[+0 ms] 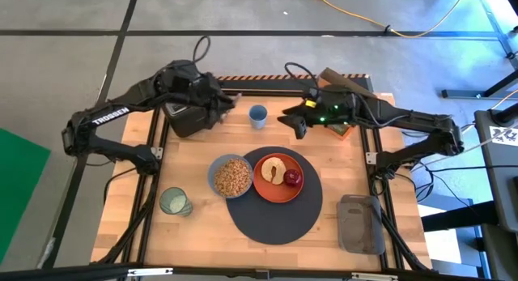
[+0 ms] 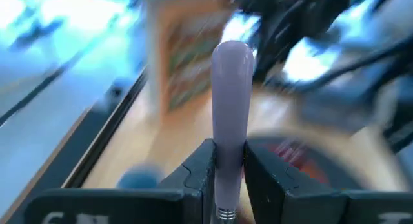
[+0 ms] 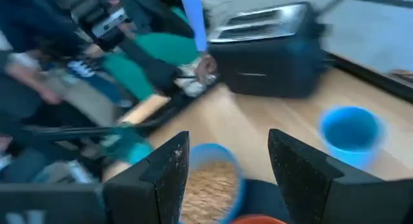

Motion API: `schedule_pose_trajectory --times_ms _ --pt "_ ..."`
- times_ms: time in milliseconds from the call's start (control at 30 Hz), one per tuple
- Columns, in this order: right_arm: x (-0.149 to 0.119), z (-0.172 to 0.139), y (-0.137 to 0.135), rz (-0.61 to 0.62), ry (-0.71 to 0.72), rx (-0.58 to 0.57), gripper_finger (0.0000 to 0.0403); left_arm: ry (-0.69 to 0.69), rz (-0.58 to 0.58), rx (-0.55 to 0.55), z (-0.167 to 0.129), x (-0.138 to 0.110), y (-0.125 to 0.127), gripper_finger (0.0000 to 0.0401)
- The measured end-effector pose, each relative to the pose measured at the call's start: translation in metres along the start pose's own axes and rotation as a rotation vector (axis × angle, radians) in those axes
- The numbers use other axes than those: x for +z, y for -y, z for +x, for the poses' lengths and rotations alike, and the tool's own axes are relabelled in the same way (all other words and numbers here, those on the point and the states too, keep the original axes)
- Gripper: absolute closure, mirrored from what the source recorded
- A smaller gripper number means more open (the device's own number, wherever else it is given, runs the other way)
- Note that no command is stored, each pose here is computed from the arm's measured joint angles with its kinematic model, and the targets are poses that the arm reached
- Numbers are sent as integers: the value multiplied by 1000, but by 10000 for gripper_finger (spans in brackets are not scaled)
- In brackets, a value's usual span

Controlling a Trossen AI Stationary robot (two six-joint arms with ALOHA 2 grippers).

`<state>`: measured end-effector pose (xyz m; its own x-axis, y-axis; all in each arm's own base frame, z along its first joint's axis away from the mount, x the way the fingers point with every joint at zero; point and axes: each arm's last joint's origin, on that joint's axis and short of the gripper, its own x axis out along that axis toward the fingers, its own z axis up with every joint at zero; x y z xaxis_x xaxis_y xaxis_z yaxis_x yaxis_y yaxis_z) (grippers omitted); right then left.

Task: Arrange a breakfast setting
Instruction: Put the blue spoon on the tablemat to the right of the orange plate

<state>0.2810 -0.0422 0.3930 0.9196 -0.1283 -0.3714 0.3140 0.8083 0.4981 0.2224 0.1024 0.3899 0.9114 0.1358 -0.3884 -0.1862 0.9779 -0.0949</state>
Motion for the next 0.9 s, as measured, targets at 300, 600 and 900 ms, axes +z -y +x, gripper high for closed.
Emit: schedule_pose_trajectory --times_ms 300,600,900 --pt "9 35 -11 -41 81 255 201 369 47 -279 -5 38 25 335" --pt "17 60 -22 -99 192 530 201 427 87 -364 14 43 43 335" --pt "14 64 -21 -131 176 536 201 432 83 -380 28 42 46 335"
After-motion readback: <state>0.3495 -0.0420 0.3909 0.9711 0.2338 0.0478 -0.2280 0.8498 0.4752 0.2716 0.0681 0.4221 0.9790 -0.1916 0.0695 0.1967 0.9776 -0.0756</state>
